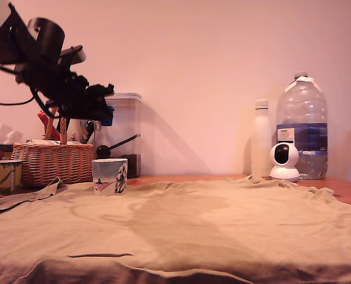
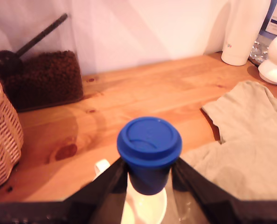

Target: Pick up the coffee capsules on the table and drop them inside the coffee cup

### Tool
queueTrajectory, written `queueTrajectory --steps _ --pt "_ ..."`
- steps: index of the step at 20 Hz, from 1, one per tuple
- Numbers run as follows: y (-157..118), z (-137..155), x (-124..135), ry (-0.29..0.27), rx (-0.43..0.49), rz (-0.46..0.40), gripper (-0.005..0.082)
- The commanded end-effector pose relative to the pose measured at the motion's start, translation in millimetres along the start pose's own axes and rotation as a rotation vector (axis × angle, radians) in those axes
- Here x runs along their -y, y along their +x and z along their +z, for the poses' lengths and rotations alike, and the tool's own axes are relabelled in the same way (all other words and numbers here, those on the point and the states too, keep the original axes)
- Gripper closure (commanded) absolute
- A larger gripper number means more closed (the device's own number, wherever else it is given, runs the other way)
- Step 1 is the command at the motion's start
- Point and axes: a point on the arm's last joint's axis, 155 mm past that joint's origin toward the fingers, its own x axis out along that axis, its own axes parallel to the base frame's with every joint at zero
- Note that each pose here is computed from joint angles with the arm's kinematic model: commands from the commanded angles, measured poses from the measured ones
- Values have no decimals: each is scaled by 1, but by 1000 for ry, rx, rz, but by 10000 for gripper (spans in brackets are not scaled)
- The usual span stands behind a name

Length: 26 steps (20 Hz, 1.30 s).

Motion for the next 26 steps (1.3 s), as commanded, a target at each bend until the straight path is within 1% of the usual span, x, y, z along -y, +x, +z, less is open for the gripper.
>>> queueTrajectory --steps 1,5,8,15,20,23,26 --pt "1 0 -1 -5 -12 1 605" --pt "13 -18 -5 -29 -92 3 604" --pt "21 -23 -10 -40 -130 12 604" --pt "36 -40 -18 -76 -247 19 604" --pt "46 -62 -26 -104 -331 26 604" --pt "50 -76 -29 -115 -365 29 604" --pt "48 -80 -29 -119 -380 31 604"
